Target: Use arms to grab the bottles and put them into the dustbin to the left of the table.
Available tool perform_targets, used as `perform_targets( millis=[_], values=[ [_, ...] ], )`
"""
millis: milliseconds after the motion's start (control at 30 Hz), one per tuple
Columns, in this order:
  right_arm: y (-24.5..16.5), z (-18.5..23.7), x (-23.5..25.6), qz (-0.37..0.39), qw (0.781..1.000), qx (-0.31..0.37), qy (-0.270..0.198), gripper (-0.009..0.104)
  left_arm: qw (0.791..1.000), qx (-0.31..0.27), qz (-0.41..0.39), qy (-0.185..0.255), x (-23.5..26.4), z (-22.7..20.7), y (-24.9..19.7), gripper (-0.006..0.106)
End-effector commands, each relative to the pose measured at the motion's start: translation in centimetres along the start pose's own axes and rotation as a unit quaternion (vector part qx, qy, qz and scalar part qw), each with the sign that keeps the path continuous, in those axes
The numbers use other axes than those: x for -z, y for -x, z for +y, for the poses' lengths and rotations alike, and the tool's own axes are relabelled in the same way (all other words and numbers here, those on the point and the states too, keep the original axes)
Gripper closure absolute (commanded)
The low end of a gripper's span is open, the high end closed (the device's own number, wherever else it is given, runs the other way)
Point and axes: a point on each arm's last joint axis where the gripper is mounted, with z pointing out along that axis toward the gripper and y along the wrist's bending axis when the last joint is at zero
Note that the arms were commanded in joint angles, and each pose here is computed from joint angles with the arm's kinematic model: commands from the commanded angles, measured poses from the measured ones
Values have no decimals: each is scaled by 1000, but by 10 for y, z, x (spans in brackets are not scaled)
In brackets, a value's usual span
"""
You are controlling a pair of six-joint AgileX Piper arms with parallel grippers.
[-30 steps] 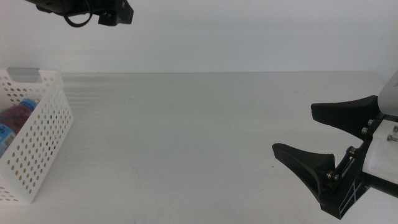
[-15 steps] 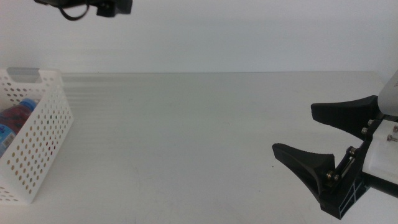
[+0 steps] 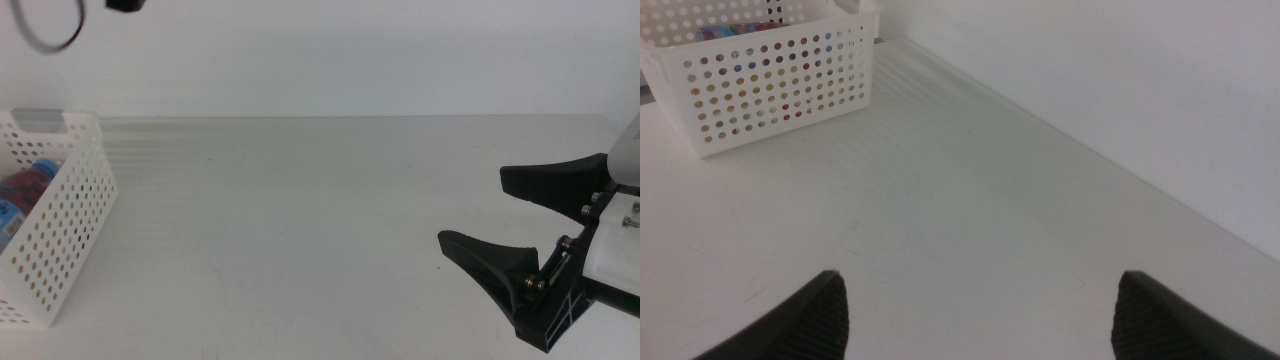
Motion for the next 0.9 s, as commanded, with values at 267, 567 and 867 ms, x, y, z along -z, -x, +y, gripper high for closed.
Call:
perform_targets(
  millis=[267, 567, 867],
  values=[
    [17, -1, 5, -54, 998, 11, -4, 19, 988, 5, -154, 31, 69, -5, -34, 11],
    [17, -1, 5, -54, 998, 11, -4, 19, 981, 6, -190, 51, 96, -1, -33, 22],
    [17, -1, 5, -54, 998, 11, -4, 19, 980, 6, -191, 51, 98, -1, -35, 33]
  ],
)
